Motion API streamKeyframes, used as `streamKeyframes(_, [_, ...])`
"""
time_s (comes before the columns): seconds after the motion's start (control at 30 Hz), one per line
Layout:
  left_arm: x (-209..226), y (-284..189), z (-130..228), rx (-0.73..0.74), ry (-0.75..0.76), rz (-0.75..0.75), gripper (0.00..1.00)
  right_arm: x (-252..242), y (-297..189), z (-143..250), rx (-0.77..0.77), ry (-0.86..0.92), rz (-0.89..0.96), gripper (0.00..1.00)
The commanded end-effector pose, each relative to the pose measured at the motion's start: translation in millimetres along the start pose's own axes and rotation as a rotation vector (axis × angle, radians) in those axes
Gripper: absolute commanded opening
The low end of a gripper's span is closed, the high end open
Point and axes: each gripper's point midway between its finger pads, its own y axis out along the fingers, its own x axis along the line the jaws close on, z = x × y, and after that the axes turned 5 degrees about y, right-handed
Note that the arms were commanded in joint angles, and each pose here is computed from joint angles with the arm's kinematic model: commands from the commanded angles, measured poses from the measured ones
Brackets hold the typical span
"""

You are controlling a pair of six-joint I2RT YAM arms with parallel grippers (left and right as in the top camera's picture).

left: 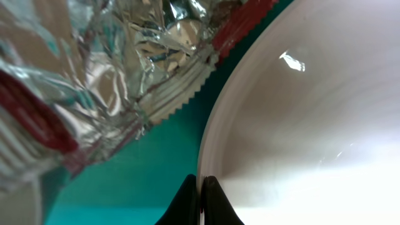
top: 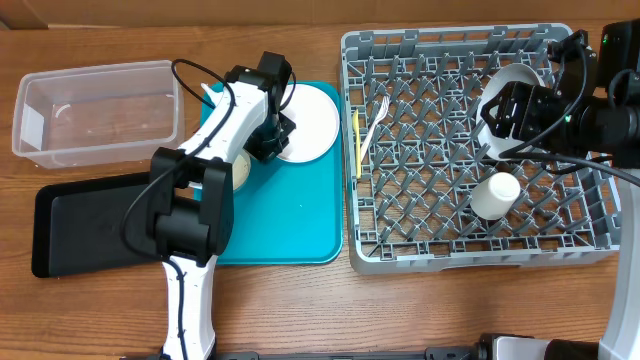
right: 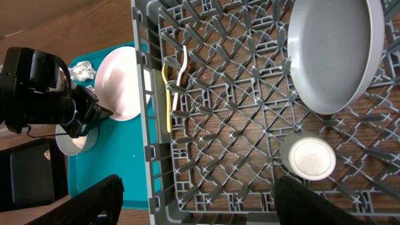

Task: Sort waste into correct bins and load items into the dishwasher rack
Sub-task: 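Grasp the pink plate edge on the teal tray with the left gripper, then lift the pink plate and hand it to the right gripper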

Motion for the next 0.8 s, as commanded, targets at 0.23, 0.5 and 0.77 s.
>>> streamKeyframes(0.23, [3.6, -30.7, 2.5, -0.025, 0.093, -0.004, 0.04, 2.9, -1.2, 0.7, -0.002, -0.005, -0.011, 0.81])
streamKeyframes(0.5, [16.8, -105.2, -21.6, -0.197, 0.122, 0.023, 0.04, 3.2, -1.2, -0.5, -0.007, -0.007, -0.012, 0.81])
streamKeyframes(0.77, [36.9, -201.7, -30.7, -0.369, 0.258, 0.143, 0.04, 10.8, -1.6, 0.9, 0.002, -0.008, -0.056, 0.80])
